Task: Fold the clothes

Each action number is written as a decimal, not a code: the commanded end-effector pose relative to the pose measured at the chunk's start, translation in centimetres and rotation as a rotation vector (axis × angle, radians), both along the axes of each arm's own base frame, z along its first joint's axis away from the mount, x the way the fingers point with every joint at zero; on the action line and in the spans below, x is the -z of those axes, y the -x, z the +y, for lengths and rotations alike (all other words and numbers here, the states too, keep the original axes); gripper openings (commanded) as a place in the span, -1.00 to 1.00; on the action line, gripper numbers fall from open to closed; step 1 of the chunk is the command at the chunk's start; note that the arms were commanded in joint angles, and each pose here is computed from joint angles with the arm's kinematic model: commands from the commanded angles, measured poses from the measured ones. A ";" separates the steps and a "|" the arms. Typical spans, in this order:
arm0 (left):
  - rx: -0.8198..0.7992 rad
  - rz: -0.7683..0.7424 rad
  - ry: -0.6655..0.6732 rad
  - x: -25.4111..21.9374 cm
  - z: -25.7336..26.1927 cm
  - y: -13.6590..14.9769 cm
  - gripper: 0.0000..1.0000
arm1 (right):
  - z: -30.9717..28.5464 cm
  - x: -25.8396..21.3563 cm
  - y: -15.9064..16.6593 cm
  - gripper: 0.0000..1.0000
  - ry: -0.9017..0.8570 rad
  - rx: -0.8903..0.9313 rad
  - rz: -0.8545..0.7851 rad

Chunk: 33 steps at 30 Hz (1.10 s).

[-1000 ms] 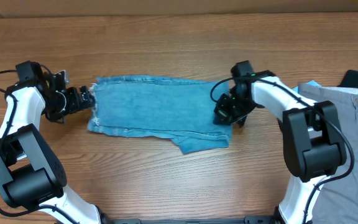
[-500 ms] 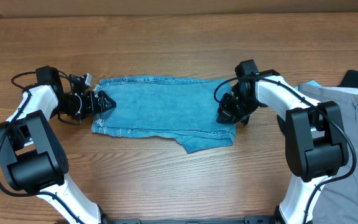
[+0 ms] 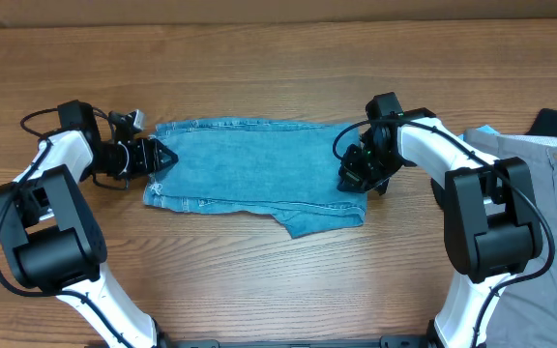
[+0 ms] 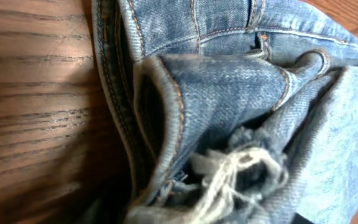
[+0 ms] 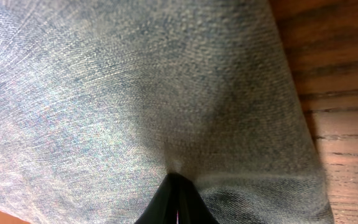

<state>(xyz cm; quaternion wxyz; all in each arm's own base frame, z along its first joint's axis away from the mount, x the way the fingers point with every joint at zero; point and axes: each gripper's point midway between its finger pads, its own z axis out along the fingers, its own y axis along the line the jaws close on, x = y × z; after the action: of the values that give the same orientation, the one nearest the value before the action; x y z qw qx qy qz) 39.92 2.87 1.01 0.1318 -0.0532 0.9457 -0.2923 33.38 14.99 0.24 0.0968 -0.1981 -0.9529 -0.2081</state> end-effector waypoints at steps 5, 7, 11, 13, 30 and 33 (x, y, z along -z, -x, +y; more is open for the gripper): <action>-0.124 0.257 -0.197 5.5 3.8 4.0 0.19 | -2.0 0.9 0.0 -0.92 0.103 0.003 -0.006; -0.126 0.256 -0.172 5.0 3.7 3.8 -0.06 | -2.1 0.9 0.0 -0.92 0.103 0.003 -0.005; -0.139 0.252 -0.211 3.1 4.7 3.5 -0.42 | -2.1 0.1 0.1 -0.92 0.104 0.004 -0.007; -0.166 0.234 -0.248 1.6 5.5 3.0 -0.35 | -2.1 -0.9 -0.4 -0.92 0.101 0.006 -0.037; -0.050 -0.028 -0.129 -8.8 0.9 1.7 -0.76 | 8.2 -12.9 -2.6 -0.88 -0.297 -0.216 -0.435; 0.013 -0.043 -0.168 -8.2 -0.4 1.4 -0.92 | 10.9 -12.6 -1.9 -0.92 -0.290 -0.273 -0.465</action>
<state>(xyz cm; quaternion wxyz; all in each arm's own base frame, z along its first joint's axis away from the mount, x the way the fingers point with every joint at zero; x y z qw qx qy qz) 37.98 4.78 8.87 0.1425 -0.0844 0.9663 -0.1970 36.31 23.09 12.05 -0.0700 -0.0361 -0.9330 -0.3510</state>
